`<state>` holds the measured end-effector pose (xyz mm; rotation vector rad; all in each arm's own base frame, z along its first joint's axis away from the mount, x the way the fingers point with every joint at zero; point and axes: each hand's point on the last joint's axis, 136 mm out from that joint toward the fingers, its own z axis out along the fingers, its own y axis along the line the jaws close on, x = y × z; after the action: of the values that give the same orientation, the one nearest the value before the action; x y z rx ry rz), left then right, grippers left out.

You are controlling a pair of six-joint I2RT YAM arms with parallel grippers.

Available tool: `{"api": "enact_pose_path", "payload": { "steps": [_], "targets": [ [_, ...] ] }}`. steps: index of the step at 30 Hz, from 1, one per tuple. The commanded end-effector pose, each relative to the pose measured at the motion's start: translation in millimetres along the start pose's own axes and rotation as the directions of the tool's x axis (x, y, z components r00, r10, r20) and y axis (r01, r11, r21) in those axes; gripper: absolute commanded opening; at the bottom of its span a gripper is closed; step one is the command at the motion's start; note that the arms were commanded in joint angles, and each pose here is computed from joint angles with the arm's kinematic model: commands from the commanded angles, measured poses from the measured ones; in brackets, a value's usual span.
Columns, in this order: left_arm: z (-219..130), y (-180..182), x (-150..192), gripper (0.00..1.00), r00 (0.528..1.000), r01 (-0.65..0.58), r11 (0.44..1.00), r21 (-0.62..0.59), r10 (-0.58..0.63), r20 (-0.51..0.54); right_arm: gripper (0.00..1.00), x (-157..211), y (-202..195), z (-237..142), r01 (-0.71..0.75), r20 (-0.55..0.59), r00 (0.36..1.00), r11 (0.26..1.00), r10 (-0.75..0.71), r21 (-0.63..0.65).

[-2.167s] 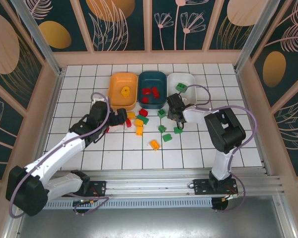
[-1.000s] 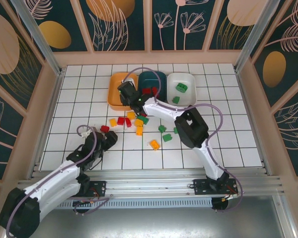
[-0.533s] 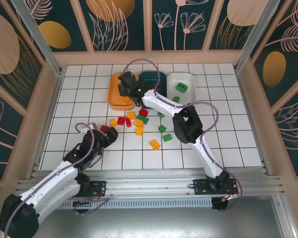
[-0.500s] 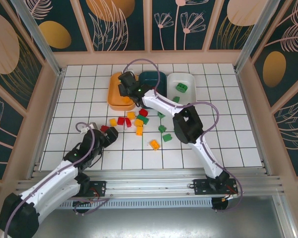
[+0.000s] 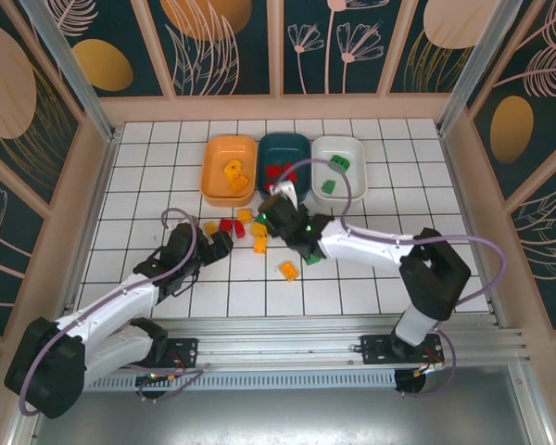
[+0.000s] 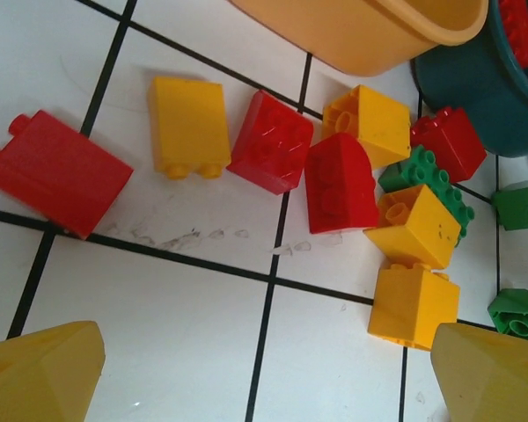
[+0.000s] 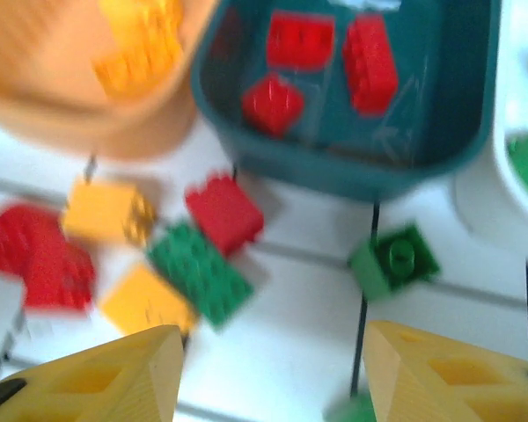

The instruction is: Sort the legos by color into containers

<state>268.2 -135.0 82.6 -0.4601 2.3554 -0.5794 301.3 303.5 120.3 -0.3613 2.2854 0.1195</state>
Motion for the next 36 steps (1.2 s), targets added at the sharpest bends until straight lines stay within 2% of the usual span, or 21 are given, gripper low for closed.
{"api": "enact_pose_path", "payload": {
  "steps": [1,7,16,18,20,23,26,29,31,36],
  "targets": [
    [0,-24,-21,0.96,0.999,-0.03,0.999,0.046,0.028,0.034,0.62,47,2,-13,0.029,-0.057,0.998,1.0,-0.029,-0.007],
    [11,-45,-24,0.94,0.999,-0.031,0.996,0.086,0.032,-0.014,0.7,98,15,-23,0.116,-0.157,0.978,0.986,-0.134,-0.119],
    [19,-58,-23,0.93,0.998,-0.007,0.994,0.107,0.014,-0.062,0.71,116,14,-2,0.152,-0.193,0.965,0.98,-0.175,-0.126],
    [17,-60,-26,0.93,0.998,-0.009,0.994,0.108,0.015,-0.056,0.66,120,11,3,0.155,-0.205,0.963,0.981,-0.177,-0.117],
    [15,-62,-30,0.93,0.999,-0.013,0.994,0.104,0.018,-0.043,0.56,123,10,5,0.156,-0.213,0.961,0.981,-0.179,-0.119],
    [12,-64,-36,0.93,0.999,-0.028,0.995,0.094,0.031,-0.028,0.46,126,9,5,0.147,-0.218,0.961,0.981,-0.172,-0.125],
    [10,-66,-40,0.93,0.999,-0.039,0.995,0.09,0.041,-0.02,0.45,129,10,4,0.133,-0.218,0.962,0.981,-0.162,-0.143],
    [10,-69,-44,0.93,0.999,-0.045,0.995,0.089,0.046,-0.013,0.52,133,10,5,0.119,-0.232,0.961,0.982,-0.152,-0.15],
    [10,-69,-44,0.93,0.999,-0.046,0.995,0.087,0.047,-0.015,0.52,137,9,6,0.113,-0.244,0.958,0.982,-0.147,-0.15],
    [10,-67,-44,0.93,0.999,-0.047,0.996,0.078,0.049,-0.014,0.34,132,14,2,0.089,-0.235,0.963,0.982,-0.128,-0.169]
  ]
}}
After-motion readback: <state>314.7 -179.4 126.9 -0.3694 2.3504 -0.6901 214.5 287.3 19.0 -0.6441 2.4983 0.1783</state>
